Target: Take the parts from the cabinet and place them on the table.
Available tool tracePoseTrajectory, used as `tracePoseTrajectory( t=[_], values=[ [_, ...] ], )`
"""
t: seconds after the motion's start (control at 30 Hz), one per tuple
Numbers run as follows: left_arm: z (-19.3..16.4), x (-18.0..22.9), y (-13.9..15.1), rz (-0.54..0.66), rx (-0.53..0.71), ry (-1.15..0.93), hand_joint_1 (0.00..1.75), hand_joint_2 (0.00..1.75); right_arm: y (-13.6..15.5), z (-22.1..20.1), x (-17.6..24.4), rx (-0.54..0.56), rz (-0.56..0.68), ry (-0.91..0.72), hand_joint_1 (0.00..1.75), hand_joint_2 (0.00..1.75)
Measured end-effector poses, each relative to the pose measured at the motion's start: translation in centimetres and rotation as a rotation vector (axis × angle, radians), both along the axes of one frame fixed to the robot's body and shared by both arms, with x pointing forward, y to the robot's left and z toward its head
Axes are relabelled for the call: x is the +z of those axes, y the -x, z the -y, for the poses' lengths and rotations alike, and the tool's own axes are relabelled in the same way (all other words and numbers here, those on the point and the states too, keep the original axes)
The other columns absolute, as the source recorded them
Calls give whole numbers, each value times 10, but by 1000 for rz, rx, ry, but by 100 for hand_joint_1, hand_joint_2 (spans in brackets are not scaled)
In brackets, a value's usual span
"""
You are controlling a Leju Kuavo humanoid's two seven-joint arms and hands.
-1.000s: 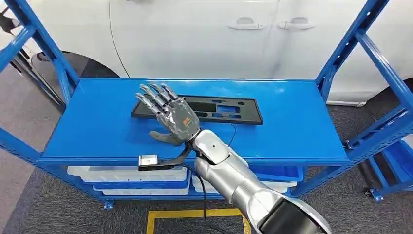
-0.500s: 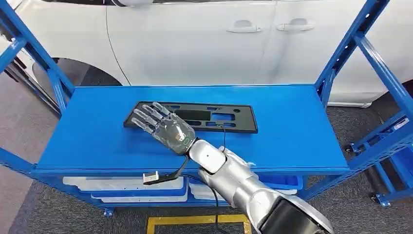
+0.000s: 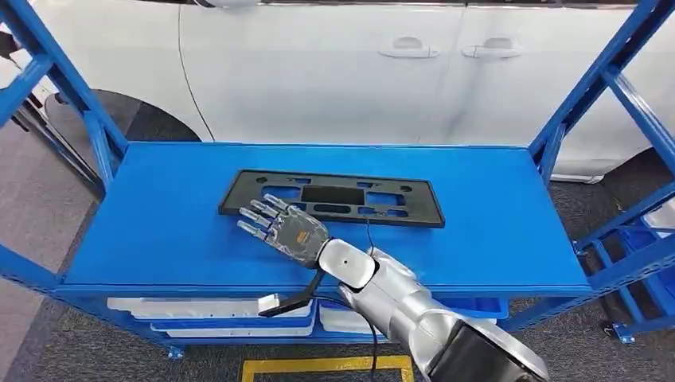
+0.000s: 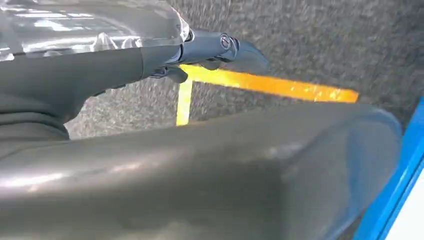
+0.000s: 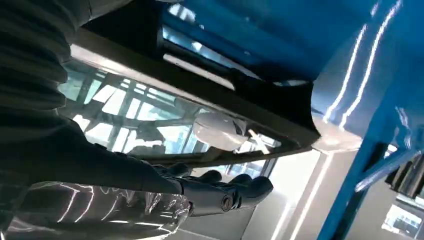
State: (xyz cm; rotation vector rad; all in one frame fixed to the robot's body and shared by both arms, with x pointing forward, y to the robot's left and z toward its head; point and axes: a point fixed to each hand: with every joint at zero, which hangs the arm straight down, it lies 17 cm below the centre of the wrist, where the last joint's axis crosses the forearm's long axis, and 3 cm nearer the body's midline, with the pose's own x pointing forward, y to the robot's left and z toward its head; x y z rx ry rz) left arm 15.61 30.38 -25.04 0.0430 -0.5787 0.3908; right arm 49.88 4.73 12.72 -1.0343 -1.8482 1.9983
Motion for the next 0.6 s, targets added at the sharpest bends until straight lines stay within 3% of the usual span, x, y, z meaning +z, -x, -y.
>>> tracePoseTrajectory(
  t=[0.43,0.6],
  values=[
    [4,1,-5,4,-14,4,0,0,-13,13,5,-59,9,-13,0,175],
    [3,0,-3,0,-15,2,0,0,-25,28,-5,-156,-33,28,0,175]
  ],
)
